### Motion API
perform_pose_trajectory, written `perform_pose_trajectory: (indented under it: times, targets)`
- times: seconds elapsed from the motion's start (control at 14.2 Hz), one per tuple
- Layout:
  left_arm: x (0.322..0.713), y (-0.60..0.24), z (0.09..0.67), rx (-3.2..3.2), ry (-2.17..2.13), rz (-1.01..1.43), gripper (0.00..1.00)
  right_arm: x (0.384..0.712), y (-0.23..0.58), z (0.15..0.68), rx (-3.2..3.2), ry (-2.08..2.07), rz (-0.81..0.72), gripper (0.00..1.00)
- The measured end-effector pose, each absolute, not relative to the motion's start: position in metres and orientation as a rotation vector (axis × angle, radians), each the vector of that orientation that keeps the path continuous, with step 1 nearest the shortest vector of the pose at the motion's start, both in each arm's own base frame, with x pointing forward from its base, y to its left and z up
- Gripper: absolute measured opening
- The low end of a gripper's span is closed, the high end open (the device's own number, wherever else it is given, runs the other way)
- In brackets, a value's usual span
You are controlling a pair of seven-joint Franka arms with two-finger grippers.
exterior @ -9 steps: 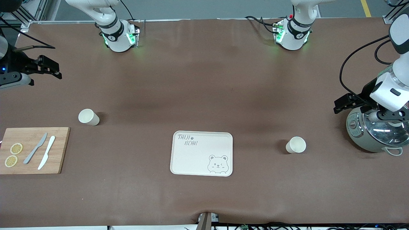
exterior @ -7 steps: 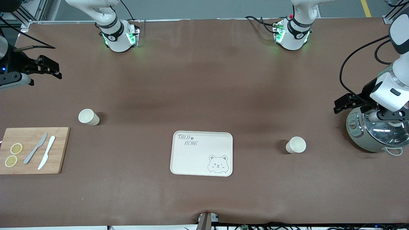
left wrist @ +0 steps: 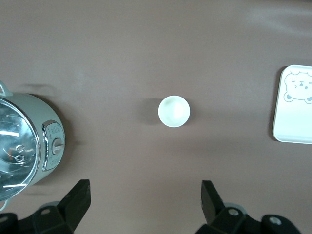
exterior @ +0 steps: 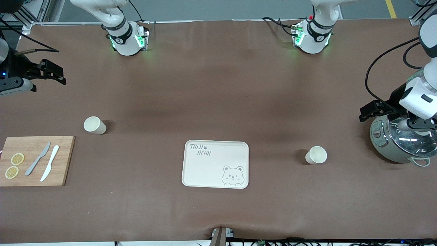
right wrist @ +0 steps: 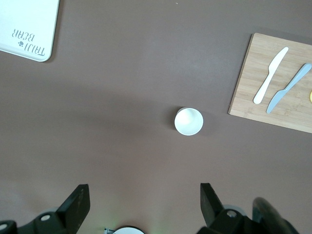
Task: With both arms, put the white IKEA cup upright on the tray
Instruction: 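Move the left gripper down over the white cup beside it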
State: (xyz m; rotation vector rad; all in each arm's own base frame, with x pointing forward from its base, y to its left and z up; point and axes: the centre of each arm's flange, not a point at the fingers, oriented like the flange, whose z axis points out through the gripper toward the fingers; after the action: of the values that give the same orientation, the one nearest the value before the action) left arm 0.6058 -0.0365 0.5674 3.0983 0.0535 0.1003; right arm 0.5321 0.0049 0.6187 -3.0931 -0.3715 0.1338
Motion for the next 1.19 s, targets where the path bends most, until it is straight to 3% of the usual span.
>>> perform_pose_trajectory:
  times: [0.7,1.19]
  targets:
    - [0.634,-0.048,0.528,3.064,0.136,0.142,1.00,0.532,0.005,0.619,-3.093,-0.372,0.132,1.00]
    - [0.682,-0.054,0.422,3.022,0.139,0.172,1.00,0.533,0.006,0.619,-3.094,-0.373,0.127,1.00]
